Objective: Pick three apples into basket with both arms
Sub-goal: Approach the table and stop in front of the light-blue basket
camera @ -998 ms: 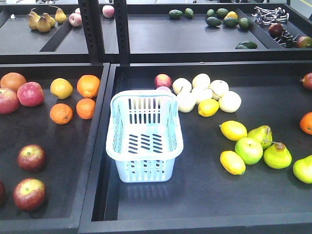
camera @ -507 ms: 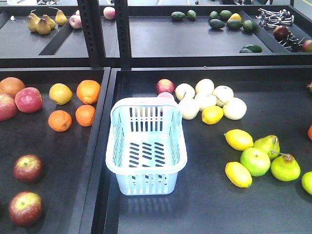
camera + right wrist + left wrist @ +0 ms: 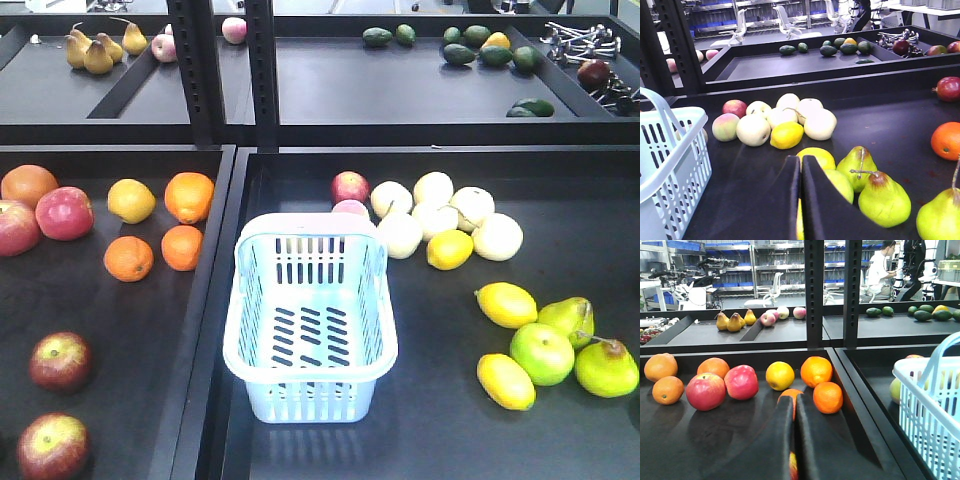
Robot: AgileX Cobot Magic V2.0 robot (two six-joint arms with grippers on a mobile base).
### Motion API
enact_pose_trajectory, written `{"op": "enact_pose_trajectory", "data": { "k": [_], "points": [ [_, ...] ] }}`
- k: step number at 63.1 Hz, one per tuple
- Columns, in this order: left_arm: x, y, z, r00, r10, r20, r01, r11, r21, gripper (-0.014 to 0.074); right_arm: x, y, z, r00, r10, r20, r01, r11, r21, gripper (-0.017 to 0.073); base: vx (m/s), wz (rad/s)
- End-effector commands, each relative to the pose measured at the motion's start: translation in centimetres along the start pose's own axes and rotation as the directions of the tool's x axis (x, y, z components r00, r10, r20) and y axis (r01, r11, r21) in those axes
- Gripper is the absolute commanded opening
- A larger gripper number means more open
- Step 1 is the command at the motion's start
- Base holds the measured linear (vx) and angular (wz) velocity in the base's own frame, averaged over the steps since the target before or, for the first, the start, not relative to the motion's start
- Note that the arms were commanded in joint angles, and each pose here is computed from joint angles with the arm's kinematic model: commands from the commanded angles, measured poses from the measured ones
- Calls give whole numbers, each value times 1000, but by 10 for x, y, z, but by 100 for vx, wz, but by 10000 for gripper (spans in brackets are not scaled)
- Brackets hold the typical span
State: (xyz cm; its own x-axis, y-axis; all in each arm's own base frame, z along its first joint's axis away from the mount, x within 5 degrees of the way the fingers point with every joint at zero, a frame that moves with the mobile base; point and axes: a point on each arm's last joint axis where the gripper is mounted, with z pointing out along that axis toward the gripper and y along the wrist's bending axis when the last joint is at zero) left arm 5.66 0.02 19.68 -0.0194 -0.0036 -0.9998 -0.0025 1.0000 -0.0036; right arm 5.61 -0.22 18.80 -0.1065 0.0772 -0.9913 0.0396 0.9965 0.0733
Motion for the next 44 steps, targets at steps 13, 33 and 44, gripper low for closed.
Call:
{"op": "enact_pose_trajectory", "data": {
  "k": [13, 33, 44],
  "points": [
    [-6, 0, -1, 996, -10, 88, 10, 1000, 5, -6, -3, 0, 0, 997, -14, 75, 15, 1000, -4, -9, 5, 3],
    [-6, 0, -1, 996, -10, 88, 10, 1000, 5, -6, -3, 0, 0, 997, -14, 75, 15, 1000, -4, -9, 4, 2],
    [-6, 0, -1, 996, -10, 88, 10, 1000, 5, -6, -3, 0, 0, 997, -14, 75, 15, 1000, -4, -9, 2, 2]
  ]
}}
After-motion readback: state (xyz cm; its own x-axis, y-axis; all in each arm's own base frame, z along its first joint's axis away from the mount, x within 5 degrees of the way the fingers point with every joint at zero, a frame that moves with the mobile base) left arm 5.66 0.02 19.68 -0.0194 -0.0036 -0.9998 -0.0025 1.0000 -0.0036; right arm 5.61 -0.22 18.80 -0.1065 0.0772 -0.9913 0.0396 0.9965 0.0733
